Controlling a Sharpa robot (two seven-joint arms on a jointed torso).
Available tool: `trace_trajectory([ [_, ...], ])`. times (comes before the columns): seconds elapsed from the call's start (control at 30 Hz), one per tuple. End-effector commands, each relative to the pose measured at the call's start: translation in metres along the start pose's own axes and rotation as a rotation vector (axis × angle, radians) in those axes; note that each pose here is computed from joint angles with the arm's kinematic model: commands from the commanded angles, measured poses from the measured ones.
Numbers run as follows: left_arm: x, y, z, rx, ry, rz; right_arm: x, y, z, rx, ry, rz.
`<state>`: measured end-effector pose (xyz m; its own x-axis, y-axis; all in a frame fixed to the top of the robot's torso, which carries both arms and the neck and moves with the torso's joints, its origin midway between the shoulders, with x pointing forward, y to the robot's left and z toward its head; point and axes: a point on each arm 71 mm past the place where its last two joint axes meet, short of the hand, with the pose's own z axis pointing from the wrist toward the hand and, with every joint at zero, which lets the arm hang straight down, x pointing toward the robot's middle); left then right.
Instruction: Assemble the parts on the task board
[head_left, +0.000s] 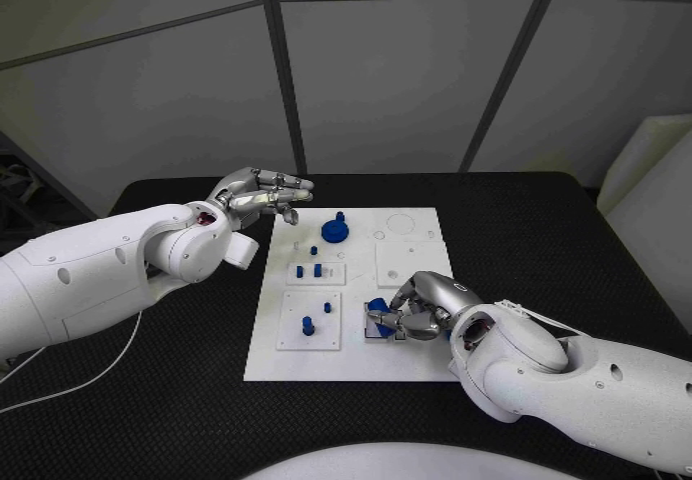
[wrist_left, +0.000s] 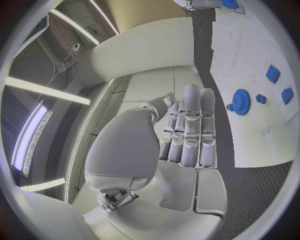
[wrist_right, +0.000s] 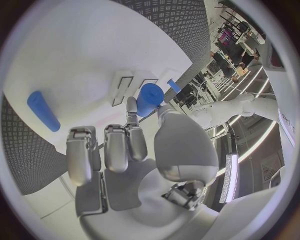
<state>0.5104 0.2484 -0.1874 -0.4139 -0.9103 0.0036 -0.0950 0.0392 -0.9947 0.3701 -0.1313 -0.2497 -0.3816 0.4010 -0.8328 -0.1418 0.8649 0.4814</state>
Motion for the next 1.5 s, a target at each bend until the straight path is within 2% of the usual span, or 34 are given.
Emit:
trace_trajectory([
  [0.03, 0.0018, -0.0011, 0.0003, 0.002, 0.013, -0.006, 0.0008, -0.0006, 0.0018, 0.022, 0.013, -0.010],
  [0.73, 0.0009, -0.0007, 0.0001, -0.001, 0.012, -0.006, -0.0032, -0.0006, 0.0032, 0.028, -0.054, -0.022],
  [0.9, 0.0006, -0.0006, 0.0000, -0.002, 0.011, -0.006, -0.0038, -0.0006, 0.0023, 0.024, -0.057, -0.024],
  [1.3, -0.0007, -0.0003, -0.0007, -0.004, 0.010, -0.005, -0.0031, 0.0057, -0.0022, -0.039, -0.032, -0.054],
  [1.5, -0.0007, -0.0001, -0.0005, -0.004, 0.009, -0.005, -0.0038, 0.0054, -0.0006, -0.036, -0.050, -0.072],
])
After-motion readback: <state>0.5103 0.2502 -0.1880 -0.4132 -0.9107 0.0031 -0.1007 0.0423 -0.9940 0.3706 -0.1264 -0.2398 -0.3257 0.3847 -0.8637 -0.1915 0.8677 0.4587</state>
